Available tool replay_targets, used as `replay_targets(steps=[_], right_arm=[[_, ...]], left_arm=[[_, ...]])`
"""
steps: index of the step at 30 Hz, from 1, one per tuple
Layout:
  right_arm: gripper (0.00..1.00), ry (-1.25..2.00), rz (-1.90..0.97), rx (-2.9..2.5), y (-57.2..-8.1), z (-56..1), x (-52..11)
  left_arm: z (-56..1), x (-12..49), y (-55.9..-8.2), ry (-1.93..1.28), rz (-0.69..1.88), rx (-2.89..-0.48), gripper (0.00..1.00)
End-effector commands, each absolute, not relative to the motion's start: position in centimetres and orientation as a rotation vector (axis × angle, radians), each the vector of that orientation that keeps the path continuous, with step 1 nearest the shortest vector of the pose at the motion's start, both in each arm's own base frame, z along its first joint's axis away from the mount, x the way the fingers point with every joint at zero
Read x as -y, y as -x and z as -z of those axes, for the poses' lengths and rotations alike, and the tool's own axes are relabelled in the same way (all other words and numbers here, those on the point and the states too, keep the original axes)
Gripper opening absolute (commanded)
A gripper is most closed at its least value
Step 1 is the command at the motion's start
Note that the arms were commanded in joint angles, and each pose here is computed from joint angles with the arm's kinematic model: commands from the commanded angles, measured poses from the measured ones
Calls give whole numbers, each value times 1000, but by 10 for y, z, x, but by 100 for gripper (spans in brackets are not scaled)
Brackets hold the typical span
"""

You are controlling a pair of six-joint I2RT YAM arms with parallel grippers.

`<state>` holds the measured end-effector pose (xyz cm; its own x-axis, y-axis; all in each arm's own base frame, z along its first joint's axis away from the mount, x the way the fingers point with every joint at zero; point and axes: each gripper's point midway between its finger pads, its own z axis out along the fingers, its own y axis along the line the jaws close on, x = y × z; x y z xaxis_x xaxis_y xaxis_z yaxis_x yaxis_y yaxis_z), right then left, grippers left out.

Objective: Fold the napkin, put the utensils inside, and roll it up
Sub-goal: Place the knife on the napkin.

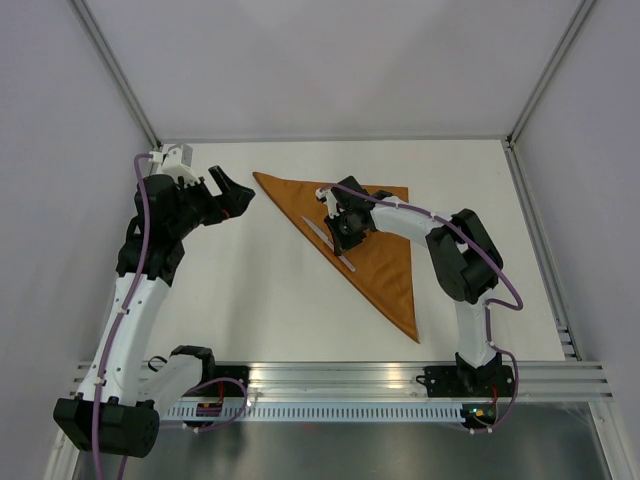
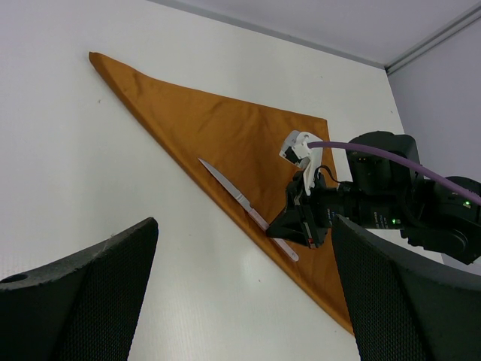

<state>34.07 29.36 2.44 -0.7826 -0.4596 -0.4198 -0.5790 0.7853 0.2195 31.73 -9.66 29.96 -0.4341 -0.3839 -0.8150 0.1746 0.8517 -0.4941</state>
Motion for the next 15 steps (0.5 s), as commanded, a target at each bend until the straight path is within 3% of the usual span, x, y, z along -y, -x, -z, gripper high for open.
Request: replay_targets(steps=[1, 15], right_arm=[[0, 758, -490, -2642, -340, -27, -298], [0, 781, -505, -2634, -333, -30, -303]], left_arm=[[-310, 95, -318, 135, 620, -1895, 100], [-308, 95, -318, 133, 619, -1901, 100]])
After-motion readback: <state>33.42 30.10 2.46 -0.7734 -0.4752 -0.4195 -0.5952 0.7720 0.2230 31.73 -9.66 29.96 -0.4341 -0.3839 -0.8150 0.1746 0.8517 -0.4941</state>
